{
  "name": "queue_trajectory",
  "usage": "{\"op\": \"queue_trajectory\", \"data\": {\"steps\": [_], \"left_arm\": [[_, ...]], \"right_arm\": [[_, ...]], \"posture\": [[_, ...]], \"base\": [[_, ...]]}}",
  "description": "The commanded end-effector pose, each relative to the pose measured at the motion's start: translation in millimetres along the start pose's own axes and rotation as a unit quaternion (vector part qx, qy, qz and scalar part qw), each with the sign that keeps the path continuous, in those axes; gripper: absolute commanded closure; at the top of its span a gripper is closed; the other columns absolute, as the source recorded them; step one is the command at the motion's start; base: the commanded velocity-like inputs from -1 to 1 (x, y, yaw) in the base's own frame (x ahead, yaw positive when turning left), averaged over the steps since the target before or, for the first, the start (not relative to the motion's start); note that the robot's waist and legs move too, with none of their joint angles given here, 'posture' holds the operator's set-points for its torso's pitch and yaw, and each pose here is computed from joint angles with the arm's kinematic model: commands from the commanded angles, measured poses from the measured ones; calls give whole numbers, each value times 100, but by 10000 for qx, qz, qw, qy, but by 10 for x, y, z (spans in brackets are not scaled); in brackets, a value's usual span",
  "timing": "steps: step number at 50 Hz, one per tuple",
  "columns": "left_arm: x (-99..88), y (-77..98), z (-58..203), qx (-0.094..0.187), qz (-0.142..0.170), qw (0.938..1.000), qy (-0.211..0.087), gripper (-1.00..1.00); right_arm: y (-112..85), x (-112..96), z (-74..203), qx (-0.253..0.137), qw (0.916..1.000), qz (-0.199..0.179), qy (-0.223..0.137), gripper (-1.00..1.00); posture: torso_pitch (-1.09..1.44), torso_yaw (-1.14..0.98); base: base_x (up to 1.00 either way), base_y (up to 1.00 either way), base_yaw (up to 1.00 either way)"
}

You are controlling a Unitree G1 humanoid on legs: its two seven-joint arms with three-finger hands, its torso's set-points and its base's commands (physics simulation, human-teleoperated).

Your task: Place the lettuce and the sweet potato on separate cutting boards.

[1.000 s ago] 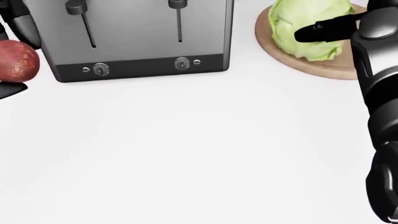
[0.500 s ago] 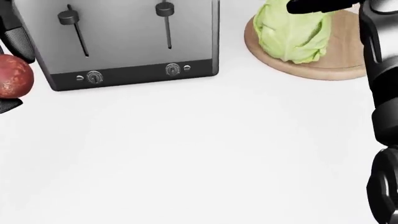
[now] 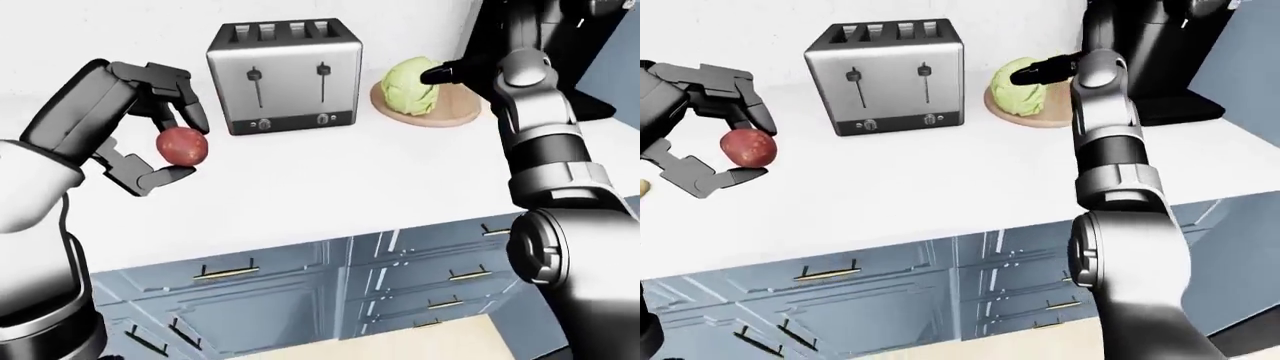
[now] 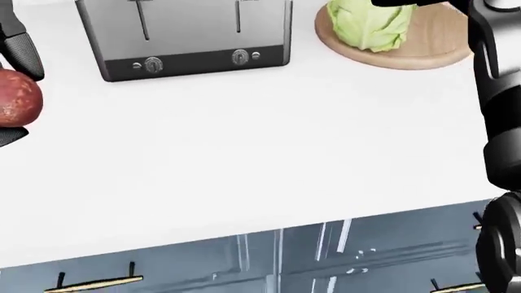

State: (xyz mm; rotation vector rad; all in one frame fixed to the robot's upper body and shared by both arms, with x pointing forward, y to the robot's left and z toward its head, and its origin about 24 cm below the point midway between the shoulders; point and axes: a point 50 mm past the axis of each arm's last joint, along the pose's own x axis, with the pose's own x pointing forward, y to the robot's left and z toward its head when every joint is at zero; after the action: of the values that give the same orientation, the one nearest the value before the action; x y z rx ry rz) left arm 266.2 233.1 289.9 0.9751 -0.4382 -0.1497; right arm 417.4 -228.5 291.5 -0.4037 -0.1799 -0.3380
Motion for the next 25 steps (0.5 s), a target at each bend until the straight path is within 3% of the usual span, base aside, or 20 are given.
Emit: {"op": "queue_trajectory", "data": {"steps": [1, 10, 19, 25], "left_arm": [[-17, 107, 114, 180, 264, 9992, -229, 100], [-9, 82, 112, 163, 242, 9993, -231, 100], [-17, 85, 99, 147, 259, 9993, -218, 100], [-15, 78, 102, 77, 296, 9993, -229, 100]], "right_arm": [[-99, 9, 222, 109, 9990, -150, -411, -100], [-49, -45, 311, 233, 9974, 11, -683, -100], [-2, -96, 392, 258, 9963, 145, -809, -100], [82, -356, 434, 262, 9933, 369, -1064, -100]], "posture": [[0, 0], [0, 0], [0, 0], [0, 0]], "base": [[-17, 0, 0], [0, 0, 0], [0, 74, 0], [0, 56, 0]]}}
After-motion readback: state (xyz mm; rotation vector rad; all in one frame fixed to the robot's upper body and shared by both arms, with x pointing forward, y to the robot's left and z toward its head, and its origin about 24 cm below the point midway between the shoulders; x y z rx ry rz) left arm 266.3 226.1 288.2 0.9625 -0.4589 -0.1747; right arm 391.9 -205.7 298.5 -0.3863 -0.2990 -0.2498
